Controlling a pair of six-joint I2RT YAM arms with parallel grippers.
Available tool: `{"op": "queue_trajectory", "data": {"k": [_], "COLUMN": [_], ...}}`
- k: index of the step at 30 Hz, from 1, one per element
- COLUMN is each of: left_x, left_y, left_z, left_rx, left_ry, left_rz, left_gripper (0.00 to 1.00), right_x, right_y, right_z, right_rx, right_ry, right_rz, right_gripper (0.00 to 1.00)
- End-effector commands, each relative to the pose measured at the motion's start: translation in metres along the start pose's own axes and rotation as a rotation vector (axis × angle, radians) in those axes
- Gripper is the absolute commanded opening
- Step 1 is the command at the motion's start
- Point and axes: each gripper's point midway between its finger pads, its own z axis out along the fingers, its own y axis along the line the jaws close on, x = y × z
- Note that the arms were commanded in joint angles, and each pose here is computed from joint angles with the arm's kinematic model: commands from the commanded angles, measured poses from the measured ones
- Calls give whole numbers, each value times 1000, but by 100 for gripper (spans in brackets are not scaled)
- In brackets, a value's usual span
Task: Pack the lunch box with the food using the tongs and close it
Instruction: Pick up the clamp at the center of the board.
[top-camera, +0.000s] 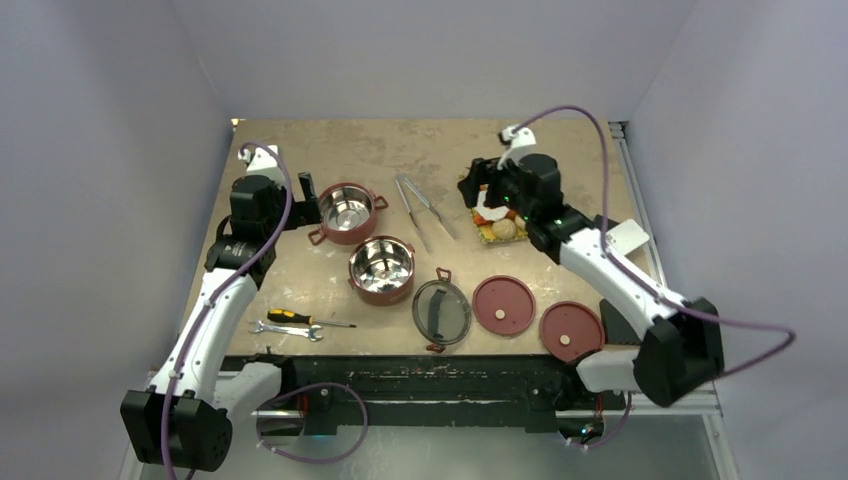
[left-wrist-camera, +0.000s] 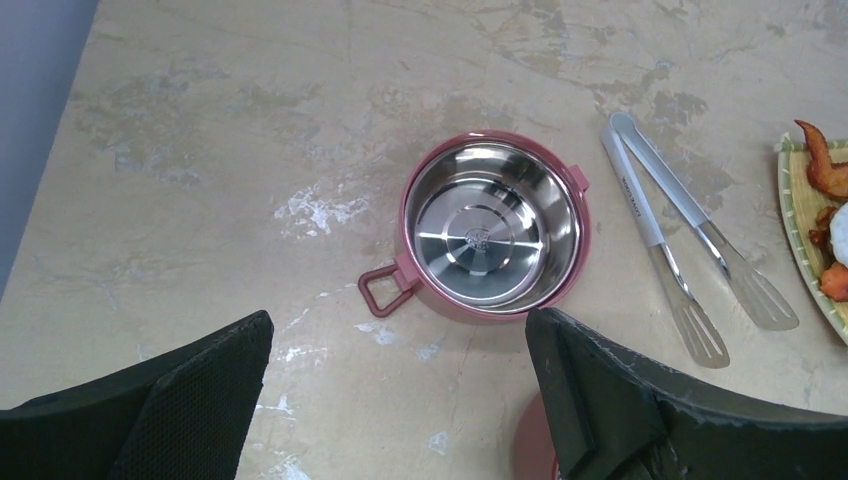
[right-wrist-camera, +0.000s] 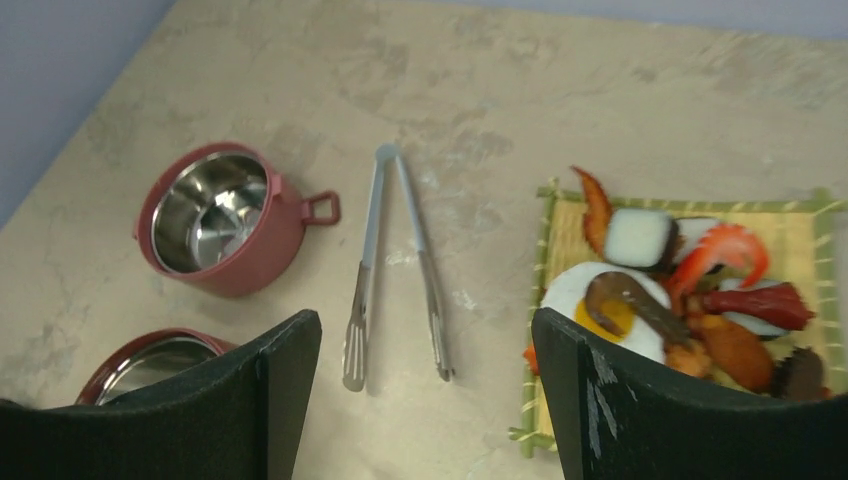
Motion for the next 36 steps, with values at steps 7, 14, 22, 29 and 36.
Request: {"op": "queue_trajectory", "data": {"k": [7,14,22,29,36], "left_x": [-16,-14,-8,-7,-6], "left_y": [7,6,0,-4,-7], "left_z": [-8,-6,-1,-1,-1], "left_rx": [-25,-25,11,29,48], "left_ry": [-60,-50,-24,-17,-11], "left_rz": [-16,-17,-14,-13,-11], "left_gripper": [99,99,99,99,99], "right_x": [42,76,116,146,164], "right_y": [37,60,67,69,61], "right_z": [89,148,193,207,214], "right_rx": [-21,-25,18,22,56], "right_ry": [226,307,370,420,455], "right_rz": [-106,-192,-275,-327,-344], "right_gripper": [85,89,92,93,91]}}
